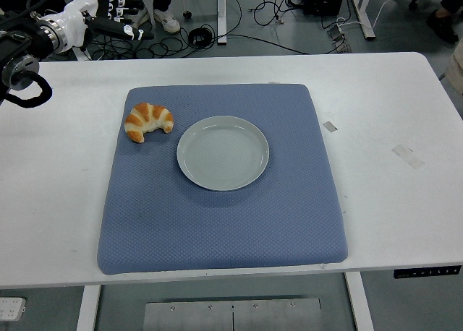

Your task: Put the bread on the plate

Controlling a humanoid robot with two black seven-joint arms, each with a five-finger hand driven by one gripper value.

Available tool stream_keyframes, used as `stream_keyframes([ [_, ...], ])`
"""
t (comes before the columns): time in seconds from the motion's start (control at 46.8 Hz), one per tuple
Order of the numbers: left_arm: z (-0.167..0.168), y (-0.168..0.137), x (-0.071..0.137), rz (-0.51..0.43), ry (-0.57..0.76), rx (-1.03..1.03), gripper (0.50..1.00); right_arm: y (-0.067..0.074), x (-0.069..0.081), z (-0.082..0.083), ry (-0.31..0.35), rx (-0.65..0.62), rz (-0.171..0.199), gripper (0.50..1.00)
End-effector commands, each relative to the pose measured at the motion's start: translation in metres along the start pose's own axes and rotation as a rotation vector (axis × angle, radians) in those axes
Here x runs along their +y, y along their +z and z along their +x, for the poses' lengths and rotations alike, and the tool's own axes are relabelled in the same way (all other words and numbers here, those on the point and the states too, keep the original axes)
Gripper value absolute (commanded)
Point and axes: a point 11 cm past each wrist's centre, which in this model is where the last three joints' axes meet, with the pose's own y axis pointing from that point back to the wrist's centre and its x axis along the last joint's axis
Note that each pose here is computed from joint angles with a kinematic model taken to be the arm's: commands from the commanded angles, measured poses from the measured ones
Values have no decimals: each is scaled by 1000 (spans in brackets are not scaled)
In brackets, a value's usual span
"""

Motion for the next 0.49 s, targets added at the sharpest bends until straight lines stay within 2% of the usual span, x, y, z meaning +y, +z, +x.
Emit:
stream_keyframes([
  [0.0,-2,0,-1,0,-3,0,965,0,0,0,1,0,0,1000],
  [0.47,-4,-2,-1,4,-9,1,966,0,0,0,1,0,0,1000],
])
